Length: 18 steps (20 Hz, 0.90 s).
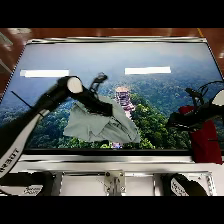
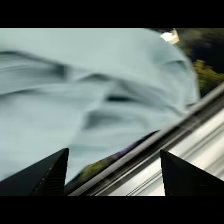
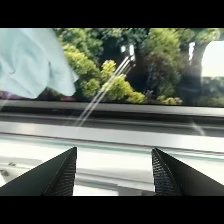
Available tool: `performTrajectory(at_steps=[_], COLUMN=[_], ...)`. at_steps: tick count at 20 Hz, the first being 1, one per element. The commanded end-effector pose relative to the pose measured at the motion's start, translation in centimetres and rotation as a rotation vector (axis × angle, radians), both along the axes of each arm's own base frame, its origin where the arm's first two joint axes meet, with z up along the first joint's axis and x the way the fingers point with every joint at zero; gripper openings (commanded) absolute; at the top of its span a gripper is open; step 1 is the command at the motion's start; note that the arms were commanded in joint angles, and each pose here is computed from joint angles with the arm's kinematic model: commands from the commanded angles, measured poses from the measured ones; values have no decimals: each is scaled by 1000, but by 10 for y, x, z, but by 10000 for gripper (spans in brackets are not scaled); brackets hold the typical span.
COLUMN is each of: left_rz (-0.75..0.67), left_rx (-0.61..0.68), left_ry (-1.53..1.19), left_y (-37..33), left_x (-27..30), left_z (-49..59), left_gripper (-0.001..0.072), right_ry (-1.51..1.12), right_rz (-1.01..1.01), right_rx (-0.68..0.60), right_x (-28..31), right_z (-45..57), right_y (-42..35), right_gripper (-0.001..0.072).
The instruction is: Fold the shirts.
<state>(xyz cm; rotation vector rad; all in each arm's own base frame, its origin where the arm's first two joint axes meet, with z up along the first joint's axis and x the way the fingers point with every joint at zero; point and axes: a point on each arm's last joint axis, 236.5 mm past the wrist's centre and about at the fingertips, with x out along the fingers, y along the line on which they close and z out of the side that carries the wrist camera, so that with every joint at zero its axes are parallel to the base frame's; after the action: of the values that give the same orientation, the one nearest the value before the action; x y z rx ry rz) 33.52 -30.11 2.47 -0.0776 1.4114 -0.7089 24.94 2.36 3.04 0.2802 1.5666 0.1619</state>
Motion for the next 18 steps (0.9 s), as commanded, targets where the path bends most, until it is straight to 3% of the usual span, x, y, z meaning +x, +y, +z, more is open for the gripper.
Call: performTrajectory(at_steps=[1,4,7,11,18], left_rz=[185,447,572,622,584], left_rx=[92,71,54,55,77], left_ry=[152,254,201,173,209], left_y=[127,203,227,230,221], left_x=[20,34,56,83,101], left_z=[-1,-16,-37,-72,-119], left_gripper=[650,709,710,710,708], right_ry=[-36,-100,-188,-256,-119], right_rz=[31,16,-12,-39,-45], right_rx=[-53,-45,33,77,118], right_x=[6,22,43,60,60], right_z=[-3,-2,6,13,-23], right_y=[-12,-10,7,16,21], right_gripper=[593,593,593,594,593])
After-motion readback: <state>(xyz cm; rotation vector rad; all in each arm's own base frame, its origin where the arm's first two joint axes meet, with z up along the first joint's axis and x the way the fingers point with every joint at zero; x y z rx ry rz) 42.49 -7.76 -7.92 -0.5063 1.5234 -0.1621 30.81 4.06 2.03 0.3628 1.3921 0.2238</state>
